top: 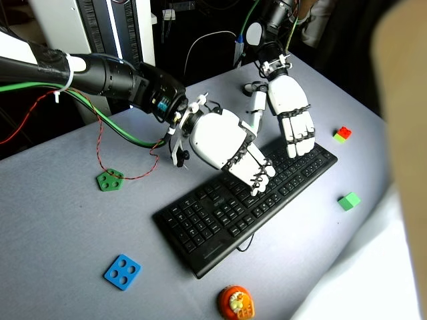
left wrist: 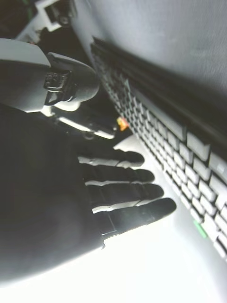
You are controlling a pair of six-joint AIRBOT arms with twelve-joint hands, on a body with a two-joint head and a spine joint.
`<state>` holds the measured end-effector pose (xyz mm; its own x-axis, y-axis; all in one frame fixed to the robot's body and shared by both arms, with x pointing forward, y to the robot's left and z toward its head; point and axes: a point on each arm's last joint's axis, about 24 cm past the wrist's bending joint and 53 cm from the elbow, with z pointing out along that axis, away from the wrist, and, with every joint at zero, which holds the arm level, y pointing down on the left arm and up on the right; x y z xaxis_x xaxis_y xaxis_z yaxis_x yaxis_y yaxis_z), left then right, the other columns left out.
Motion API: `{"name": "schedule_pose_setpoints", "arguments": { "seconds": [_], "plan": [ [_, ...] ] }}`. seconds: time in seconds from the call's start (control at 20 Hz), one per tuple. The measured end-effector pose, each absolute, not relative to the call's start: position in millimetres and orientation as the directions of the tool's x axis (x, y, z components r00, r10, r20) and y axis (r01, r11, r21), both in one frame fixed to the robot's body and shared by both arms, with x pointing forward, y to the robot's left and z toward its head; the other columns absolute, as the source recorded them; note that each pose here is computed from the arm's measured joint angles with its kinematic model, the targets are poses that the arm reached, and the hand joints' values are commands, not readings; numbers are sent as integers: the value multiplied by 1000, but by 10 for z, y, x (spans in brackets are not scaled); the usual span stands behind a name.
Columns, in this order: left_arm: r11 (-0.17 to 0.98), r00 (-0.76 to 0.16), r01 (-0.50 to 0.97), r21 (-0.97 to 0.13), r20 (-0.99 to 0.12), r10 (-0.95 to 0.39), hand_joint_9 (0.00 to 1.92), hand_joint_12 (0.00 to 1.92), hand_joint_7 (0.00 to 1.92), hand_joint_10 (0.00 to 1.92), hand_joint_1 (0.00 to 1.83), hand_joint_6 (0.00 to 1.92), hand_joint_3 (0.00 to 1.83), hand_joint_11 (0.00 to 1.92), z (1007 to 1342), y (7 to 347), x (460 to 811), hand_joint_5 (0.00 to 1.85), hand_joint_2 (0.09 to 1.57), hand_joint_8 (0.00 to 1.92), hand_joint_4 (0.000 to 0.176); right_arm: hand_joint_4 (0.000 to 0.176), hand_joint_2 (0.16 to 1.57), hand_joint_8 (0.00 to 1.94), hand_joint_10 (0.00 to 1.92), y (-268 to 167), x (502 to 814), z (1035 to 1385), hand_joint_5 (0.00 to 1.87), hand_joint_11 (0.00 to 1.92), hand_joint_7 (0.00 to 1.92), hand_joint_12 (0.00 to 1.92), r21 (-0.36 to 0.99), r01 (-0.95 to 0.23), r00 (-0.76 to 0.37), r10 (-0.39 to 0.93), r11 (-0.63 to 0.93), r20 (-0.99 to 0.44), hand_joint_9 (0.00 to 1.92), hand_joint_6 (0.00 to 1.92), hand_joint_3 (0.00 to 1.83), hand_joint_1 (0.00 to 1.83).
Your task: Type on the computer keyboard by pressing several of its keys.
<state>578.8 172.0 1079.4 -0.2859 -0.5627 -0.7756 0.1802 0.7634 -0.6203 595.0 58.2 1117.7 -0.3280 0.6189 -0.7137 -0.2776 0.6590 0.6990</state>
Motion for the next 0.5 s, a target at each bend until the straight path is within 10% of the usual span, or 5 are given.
{"name": "schedule_pose_setpoints", "arguments": {
  "seconds": [0.15,0.5],
  "plan": [
    [768,-288,164,-620,-774,-563,369,1209,413,53,54,39,0,0,10731,1747,5791,373,1285,33,2,0,1261,52,99,601,5955,11092,588,0,692,1319,707,-272,-340,622,653,-705,602,75,0,50],
    [774,-257,182,-607,-789,-558,410,1385,483,76,72,30,0,0,10785,1789,5879,421,1287,29,0,0,1262,8,614,600,5977,11135,616,0,722,1405,722,-270,-311,651,637,-692,413,82,0,43]
  ]
}}
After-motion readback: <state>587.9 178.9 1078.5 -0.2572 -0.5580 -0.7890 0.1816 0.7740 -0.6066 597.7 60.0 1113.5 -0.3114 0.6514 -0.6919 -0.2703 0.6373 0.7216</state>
